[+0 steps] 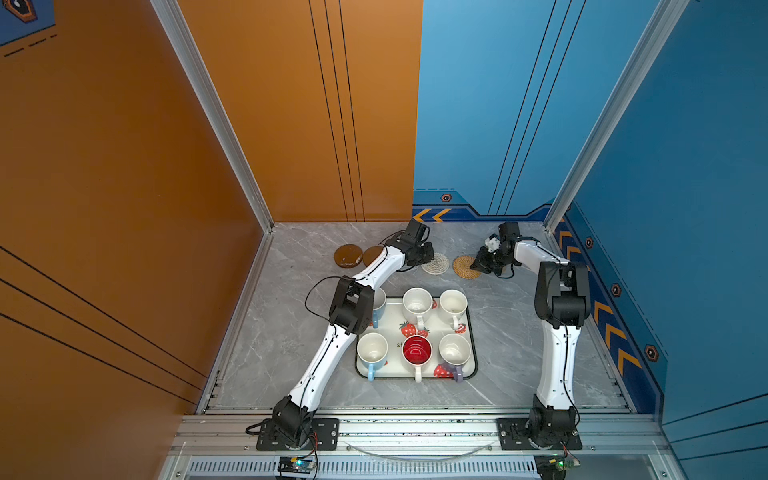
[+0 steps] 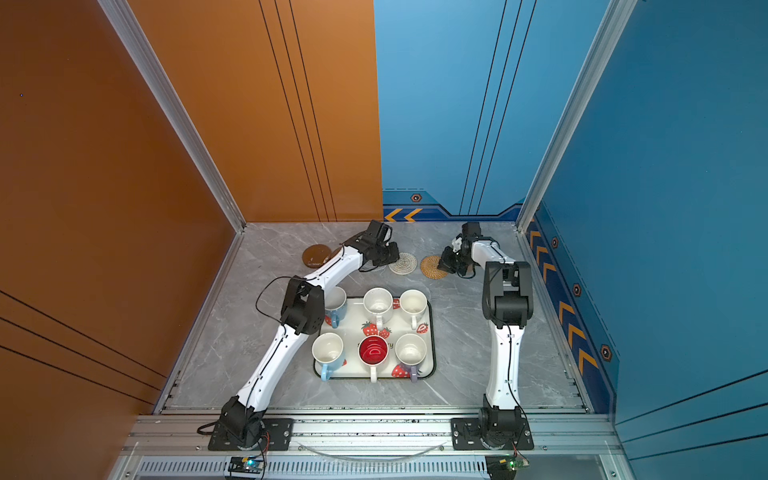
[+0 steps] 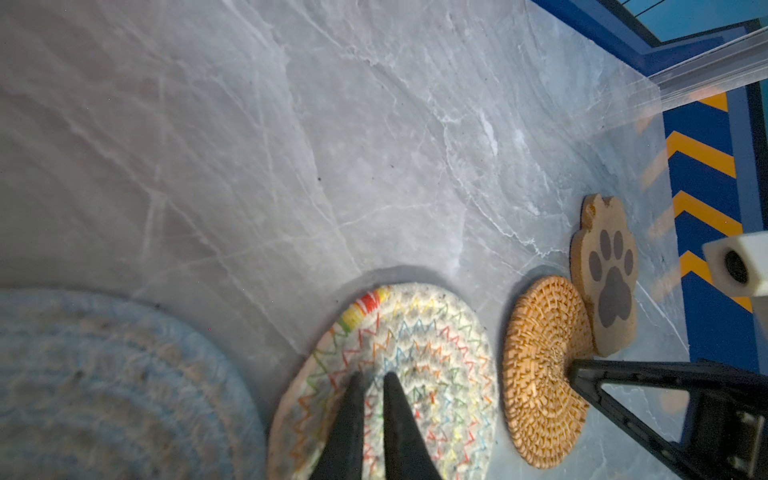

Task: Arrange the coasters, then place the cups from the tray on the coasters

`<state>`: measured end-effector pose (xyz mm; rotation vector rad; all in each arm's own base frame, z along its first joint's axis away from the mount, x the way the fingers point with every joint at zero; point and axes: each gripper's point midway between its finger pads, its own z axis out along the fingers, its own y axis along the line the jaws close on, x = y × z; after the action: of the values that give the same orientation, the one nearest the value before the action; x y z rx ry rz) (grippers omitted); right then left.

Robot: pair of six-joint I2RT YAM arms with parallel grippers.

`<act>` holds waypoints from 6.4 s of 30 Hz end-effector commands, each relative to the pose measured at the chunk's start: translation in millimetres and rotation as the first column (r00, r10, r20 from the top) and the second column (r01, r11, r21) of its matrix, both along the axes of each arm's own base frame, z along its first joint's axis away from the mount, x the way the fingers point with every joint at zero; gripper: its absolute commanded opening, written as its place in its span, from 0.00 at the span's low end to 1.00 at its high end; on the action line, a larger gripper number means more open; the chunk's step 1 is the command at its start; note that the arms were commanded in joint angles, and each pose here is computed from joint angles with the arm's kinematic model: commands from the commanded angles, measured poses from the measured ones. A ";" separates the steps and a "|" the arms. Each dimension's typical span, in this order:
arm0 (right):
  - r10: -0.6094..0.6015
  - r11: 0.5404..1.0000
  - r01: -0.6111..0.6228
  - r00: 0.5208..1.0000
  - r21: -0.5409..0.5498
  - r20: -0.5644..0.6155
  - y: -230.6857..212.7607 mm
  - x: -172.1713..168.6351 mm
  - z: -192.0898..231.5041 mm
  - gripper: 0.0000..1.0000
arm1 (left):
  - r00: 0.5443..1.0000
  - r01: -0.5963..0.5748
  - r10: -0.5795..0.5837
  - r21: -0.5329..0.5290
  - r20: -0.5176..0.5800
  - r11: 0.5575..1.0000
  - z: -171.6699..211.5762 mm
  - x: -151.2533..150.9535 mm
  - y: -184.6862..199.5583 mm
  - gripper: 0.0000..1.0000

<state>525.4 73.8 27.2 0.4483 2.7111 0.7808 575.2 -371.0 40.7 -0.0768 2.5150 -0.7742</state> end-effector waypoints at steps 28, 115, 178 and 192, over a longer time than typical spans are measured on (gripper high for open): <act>-0.043 0.999 0.043 0.999 -0.022 0.008 -1.6 20.3 -5.2 0.00 | 0.973 0.061 -0.054 -0.023 0.224 0.998 125.0 -3.4 -4.0 0.22; 0.175 0.985 -0.171 0.962 -0.037 0.212 100.4 13.5 92.0 0.12 | 0.787 0.073 -0.095 0.061 0.609 0.995 297.2 -190.0 84.2 0.23; 0.134 0.989 -0.147 0.906 0.002 0.403 128.3 -1.4 193.6 0.11 | 0.734 0.001 -0.039 0.057 0.678 0.998 322.4 -229.4 128.8 0.30; -0.007 0.981 0.074 0.934 -0.177 0.357 19.7 -13.6 172.4 0.24 | 0.698 -0.047 -0.019 0.072 0.715 0.996 330.3 -258.7 161.5 0.34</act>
<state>503.1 118.0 243.3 0.2189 2.3028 0.6356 319.6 -217.1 374.3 0.2012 1.7772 -0.5948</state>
